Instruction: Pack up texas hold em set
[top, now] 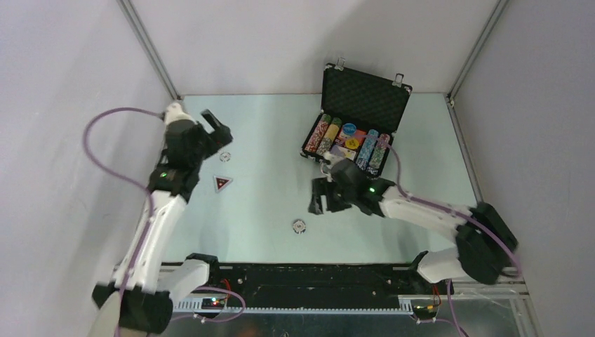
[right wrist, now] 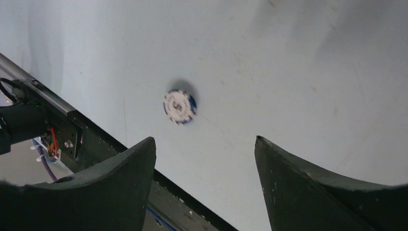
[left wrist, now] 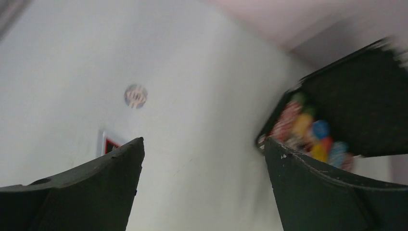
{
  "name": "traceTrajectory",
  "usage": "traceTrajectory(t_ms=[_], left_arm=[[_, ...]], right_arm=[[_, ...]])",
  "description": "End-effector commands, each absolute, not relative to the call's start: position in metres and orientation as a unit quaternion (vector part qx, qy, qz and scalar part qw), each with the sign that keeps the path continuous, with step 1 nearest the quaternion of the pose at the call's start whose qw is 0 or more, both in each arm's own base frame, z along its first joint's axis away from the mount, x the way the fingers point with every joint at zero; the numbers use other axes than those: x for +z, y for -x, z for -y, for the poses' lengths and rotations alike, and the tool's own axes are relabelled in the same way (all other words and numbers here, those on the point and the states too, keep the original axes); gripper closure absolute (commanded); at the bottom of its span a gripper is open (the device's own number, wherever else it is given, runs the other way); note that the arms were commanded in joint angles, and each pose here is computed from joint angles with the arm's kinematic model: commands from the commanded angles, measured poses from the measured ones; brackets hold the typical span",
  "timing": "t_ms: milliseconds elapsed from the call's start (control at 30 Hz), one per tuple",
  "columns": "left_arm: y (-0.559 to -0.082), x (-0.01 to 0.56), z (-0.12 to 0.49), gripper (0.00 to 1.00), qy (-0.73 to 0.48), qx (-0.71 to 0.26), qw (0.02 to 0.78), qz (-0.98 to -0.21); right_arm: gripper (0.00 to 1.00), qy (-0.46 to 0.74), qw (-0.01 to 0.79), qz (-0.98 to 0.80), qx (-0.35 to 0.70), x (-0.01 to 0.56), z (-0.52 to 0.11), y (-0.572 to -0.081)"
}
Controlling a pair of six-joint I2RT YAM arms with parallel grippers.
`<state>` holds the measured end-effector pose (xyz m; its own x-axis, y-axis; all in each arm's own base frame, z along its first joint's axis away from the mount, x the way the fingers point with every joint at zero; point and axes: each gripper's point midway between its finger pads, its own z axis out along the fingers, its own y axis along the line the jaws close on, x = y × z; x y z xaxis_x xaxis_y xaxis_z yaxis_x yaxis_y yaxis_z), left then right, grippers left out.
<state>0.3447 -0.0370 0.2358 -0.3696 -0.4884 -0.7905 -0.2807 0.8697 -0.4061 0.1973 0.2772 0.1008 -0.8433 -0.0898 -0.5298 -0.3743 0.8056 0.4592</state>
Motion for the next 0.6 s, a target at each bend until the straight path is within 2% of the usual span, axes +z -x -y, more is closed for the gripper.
traceTrajectory(t_ms=[0,33,67,100,167,200,233,267,300,333,367,400,433,467,500,533,567], left_arm=[[-0.295,0.314,0.028,0.00,0.209,-0.106,0.561,-0.794],[-0.288,0.323,0.026,0.00,0.206,-0.106,0.569,-0.789],[-0.277,0.328,0.024,0.00,0.197,-0.103,0.574,-0.788],[-0.272,0.330,0.023,0.00,0.192,-0.101,0.576,-0.788],[-0.261,0.329,0.018,0.00,0.175,-0.084,0.581,-0.790],[-0.257,0.328,0.016,0.00,0.172,-0.078,0.585,-0.789],[-0.255,0.322,0.012,0.00,0.167,-0.062,0.582,-0.793],[-0.253,0.321,0.010,0.00,0.164,-0.056,0.585,-0.792],[-0.253,0.316,0.007,0.00,0.159,-0.045,0.583,-0.796],[-0.252,0.312,0.006,0.00,0.156,-0.040,0.580,-0.798],[-0.252,0.311,0.004,0.00,0.153,-0.032,0.582,-0.798],[-0.251,0.308,0.002,0.00,0.152,-0.028,0.581,-0.799],[-0.252,0.309,0.001,0.00,0.152,-0.025,0.586,-0.796],[-0.252,0.304,0.001,0.00,0.152,-0.023,0.583,-0.798],[-0.253,0.306,0.001,0.00,0.151,-0.027,0.589,-0.793],[-0.254,0.300,0.002,0.00,0.150,-0.027,0.587,-0.795],[-0.255,0.301,0.003,0.00,0.149,-0.032,0.591,-0.792]], right_arm=[[0.21,0.208,0.291,-0.875,0.326,0.131,-0.356,-0.234],[0.21,0.228,0.310,-0.859,0.339,0.150,-0.377,-0.243],[0.21,0.241,0.294,-0.863,0.333,0.131,-0.391,-0.248],[0.21,0.258,0.315,-0.845,0.347,0.151,-0.413,-0.258],[0.21,0.283,0.312,-0.839,0.343,0.130,-0.447,-0.276],[0.21,0.298,0.337,-0.819,0.357,0.154,-0.468,-0.287],[0.21,0.307,0.321,-0.827,0.344,0.128,-0.477,-0.291],[0.21,0.324,0.345,-0.806,0.356,0.151,-0.498,-0.302],[0.20,0.336,0.326,-0.813,0.345,0.126,-0.508,-0.305],[0.20,0.349,0.349,-0.795,0.353,0.145,-0.526,-0.314],[0.20,0.358,0.327,-0.808,0.335,0.112,-0.532,-0.317],[0.20,0.365,0.353,-0.789,0.346,0.138,-0.551,-0.327],[0.20,0.372,0.329,-0.803,0.329,0.103,-0.554,-0.329],[0.21,0.377,0.353,-0.786,0.340,0.127,-0.570,-0.337],[0.21,0.381,0.337,-0.796,0.327,0.098,-0.573,-0.338],[0.21,0.383,0.358,-0.783,0.334,0.115,-0.583,-0.345],[0.21,0.382,0.360,-0.784,0.331,0.102,-0.587,-0.349]])
